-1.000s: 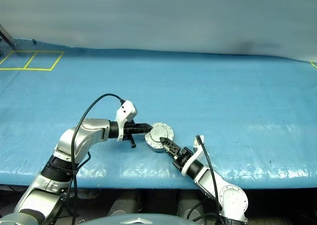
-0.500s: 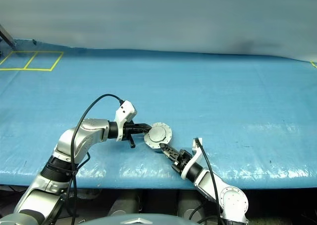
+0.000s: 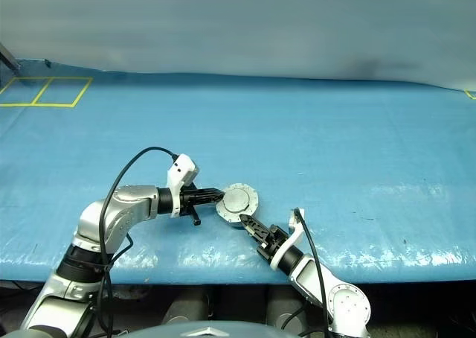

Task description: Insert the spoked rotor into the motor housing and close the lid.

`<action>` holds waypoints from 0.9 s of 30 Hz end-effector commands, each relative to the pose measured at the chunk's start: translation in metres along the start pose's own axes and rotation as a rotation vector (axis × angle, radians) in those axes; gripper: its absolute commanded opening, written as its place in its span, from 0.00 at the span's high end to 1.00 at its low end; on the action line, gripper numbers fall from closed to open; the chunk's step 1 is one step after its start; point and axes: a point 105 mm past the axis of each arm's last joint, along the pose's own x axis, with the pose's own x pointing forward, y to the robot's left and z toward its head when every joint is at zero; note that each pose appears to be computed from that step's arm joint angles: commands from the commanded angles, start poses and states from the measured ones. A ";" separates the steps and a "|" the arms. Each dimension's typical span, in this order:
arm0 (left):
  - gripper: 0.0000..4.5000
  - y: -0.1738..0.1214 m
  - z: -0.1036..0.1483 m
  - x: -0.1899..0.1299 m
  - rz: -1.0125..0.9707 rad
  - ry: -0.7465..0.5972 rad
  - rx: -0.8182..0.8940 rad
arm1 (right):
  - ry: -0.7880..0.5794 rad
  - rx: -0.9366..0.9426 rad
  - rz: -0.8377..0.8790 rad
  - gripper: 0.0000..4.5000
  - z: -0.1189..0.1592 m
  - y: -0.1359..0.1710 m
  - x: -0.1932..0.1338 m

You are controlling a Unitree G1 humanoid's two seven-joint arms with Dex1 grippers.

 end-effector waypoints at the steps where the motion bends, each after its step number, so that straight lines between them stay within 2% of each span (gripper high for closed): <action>1: 1.00 -0.010 0.014 -0.006 -0.018 -0.108 -0.018 | -0.039 -0.013 0.023 0.74 0.007 0.006 0.001; 5: 1.00 -0.002 0.043 -0.031 0.070 -0.413 -0.168 | -0.060 -0.032 0.066 0.74 0.014 0.016 0.002; 9: 1.00 -0.007 0.043 -0.050 0.011 -0.598 -0.431 | -0.080 -0.058 0.100 0.74 0.022 0.025 0.002; 16: 1.00 -0.022 0.006 -0.041 0.017 -0.605 -0.762 | -0.125 -0.131 0.158 0.74 0.043 0.043 0.007; 19: 0.87 -0.020 0.001 -0.039 0.030 -0.665 -0.909 | -0.143 -0.175 0.184 0.74 0.052 0.054 0.011; 23: 0.58 -0.020 0.005 -0.041 0.004 -0.747 -1.011 | -0.152 -0.217 0.215 0.74 0.060 0.067 0.017; 27: 0.27 -0.024 0.006 -0.036 -0.035 -0.766 -1.085 | -0.136 -0.249 0.235 0.74 0.061 0.076 0.025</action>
